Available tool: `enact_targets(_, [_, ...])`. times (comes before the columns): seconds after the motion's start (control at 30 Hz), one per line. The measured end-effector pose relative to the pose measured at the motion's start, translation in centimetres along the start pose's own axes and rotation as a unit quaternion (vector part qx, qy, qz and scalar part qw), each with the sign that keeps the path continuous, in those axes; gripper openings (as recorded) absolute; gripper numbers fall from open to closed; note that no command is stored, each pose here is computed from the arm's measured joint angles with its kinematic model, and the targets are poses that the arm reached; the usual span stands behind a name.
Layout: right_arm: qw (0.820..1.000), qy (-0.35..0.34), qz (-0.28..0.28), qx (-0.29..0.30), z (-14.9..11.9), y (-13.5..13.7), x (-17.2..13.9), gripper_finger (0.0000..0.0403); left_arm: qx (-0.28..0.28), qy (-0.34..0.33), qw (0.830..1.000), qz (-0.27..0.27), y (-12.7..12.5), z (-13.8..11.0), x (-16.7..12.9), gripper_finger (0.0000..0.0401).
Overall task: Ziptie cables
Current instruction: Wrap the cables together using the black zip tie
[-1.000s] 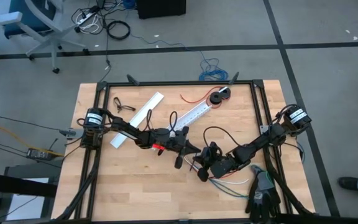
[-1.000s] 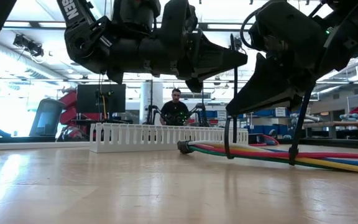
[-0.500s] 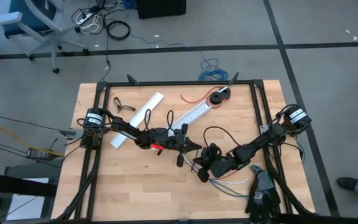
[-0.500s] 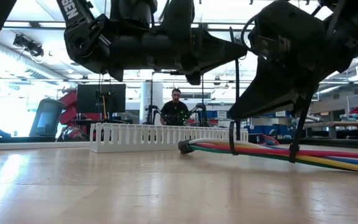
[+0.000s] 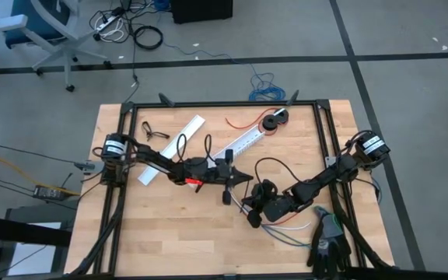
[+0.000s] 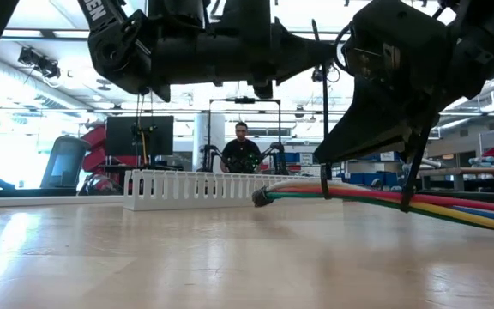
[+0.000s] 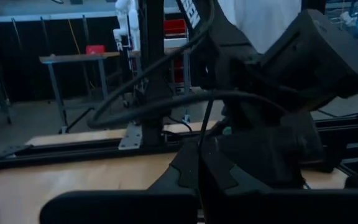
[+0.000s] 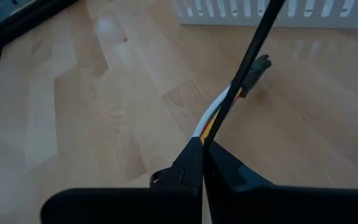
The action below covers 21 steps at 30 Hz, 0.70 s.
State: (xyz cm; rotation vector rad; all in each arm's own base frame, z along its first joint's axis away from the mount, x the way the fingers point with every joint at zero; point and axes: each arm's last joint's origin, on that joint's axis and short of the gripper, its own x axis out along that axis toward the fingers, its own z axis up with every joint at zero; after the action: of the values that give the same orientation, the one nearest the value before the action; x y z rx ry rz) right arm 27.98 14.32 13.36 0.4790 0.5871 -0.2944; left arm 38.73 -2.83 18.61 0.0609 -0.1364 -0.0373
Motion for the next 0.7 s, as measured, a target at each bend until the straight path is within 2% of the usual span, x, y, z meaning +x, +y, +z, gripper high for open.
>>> enact_targets(0.7, [0.999,0.026,0.017,0.013,-0.2,0.1,0.0,0.0,0.043,-0.032,0.998,0.032,0.7,2.8,-0.2,0.0001])
